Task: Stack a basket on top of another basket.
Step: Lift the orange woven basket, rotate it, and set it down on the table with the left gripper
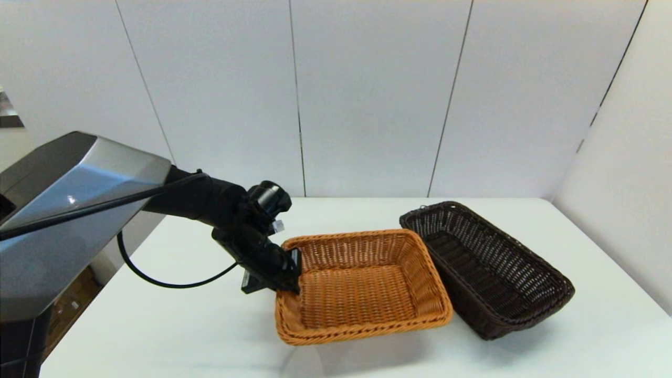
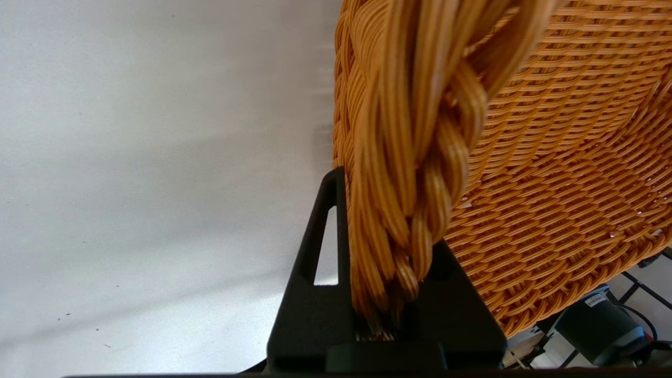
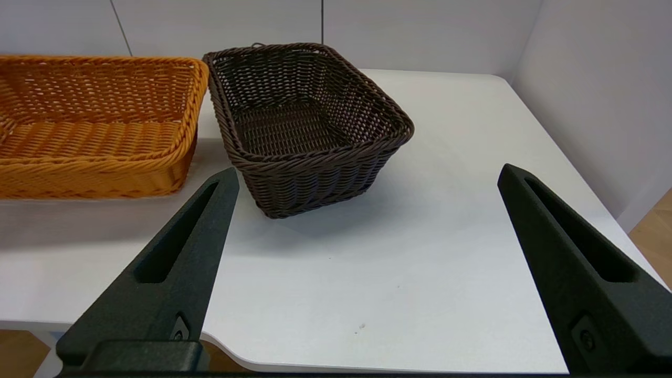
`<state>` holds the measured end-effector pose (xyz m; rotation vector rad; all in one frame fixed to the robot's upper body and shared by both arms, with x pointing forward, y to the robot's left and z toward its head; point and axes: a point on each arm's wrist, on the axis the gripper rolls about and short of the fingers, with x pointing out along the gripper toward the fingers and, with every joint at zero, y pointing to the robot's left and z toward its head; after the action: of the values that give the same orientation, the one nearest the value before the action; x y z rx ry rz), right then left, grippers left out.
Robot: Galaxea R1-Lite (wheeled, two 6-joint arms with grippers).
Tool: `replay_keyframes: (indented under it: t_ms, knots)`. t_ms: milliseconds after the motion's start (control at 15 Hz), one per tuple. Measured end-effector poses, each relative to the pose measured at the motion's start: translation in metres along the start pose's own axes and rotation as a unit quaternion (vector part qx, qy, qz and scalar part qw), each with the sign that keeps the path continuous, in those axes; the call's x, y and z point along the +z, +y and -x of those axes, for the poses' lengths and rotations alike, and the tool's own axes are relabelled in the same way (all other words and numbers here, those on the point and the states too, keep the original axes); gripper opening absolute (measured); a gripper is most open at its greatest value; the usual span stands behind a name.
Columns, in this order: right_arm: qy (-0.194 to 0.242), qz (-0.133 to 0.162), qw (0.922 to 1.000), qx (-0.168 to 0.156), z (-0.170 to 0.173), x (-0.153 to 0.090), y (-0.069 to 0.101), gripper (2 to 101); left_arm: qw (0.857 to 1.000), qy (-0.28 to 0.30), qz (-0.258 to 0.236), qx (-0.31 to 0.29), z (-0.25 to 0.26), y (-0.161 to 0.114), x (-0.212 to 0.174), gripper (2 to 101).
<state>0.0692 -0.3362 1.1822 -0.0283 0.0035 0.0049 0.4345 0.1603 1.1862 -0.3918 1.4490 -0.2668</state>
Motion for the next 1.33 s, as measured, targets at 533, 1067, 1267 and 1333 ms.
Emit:
replay_keyframes:
  t_ms: [533,1067,1267,1333]
  knots:
    - [0.0,0.0,1.0,0.0,0.0,0.0,0.0,98.0,1.0,0.001,-0.004,0.0,0.001,-0.002,0.0,54.4]
    - [0.0,0.0,1.0,0.0,0.0,0.0,0.0,98.0,1.0,-0.027,0.003,-0.009,0.025,0.001,0.003,81.9]
    - [0.0,-0.001,1.0,0.0,0.0,0.0,0.0,98.0,0.998,-0.057,0.009,-0.022,0.051,0.004,0.005,86.9]
    - [0.0,-0.001,1.0,0.0,0.0,0.0,0.0,98.0,0.997,-0.069,0.012,-0.026,0.062,0.007,0.005,88.2]
